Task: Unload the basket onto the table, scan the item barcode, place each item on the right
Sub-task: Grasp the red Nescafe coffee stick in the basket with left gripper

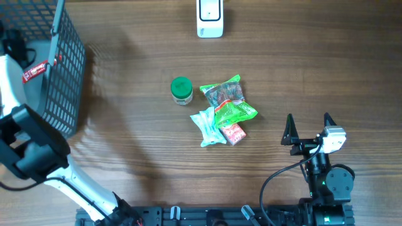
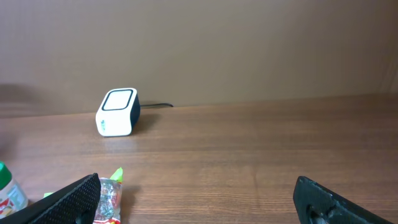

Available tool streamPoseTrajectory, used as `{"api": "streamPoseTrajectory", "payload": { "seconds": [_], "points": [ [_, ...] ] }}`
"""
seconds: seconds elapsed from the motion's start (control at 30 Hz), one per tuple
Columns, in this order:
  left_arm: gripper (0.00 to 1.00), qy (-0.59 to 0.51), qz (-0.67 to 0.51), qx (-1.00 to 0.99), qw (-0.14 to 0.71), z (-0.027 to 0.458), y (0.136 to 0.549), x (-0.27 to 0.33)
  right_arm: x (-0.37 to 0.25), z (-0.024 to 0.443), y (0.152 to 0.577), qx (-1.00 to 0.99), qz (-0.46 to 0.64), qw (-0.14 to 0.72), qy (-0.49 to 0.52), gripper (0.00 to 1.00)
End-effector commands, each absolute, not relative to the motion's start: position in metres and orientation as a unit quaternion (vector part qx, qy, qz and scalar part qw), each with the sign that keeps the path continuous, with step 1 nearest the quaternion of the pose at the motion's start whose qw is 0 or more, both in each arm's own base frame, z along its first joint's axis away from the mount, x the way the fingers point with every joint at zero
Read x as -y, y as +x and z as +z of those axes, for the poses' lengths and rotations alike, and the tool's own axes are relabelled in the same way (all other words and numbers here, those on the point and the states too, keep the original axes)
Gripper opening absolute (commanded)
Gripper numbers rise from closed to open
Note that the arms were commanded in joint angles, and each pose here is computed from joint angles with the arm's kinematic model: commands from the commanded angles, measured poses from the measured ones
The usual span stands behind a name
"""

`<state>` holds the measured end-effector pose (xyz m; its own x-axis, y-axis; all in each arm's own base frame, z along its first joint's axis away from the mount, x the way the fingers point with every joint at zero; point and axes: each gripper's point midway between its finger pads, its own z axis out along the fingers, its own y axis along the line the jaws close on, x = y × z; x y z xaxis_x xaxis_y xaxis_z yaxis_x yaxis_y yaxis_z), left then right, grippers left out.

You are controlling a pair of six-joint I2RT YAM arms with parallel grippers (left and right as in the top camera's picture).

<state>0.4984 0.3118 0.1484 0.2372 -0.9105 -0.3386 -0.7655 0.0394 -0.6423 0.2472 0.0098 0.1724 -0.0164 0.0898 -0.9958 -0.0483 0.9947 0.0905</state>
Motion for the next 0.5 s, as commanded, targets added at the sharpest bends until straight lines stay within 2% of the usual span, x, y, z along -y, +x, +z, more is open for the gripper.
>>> {"api": "streamPoseTrajectory", "payload": {
  "seconds": [0.0, 0.2, 0.47],
  "points": [
    [0.04, -0.685, -0.064, -0.625, 0.369, 0.111, 0.506, -0.311, -0.011, 0.172, 0.247, -0.711, 0.058, 0.701, 0.016, 0.99],
    [0.04, -0.684, -0.056, -0.637, 0.35, 0.068, 0.514, -0.308, -0.011, 0.172, 0.247, -0.711, 0.058, 0.701, 0.016, 1.0],
    [0.04, -0.69, -0.045, -0.642, 0.332, 0.036, 0.513, -0.309, -0.011, 0.172, 0.247, -0.711, 0.058, 0.701, 0.016, 1.0]
  ]
}}
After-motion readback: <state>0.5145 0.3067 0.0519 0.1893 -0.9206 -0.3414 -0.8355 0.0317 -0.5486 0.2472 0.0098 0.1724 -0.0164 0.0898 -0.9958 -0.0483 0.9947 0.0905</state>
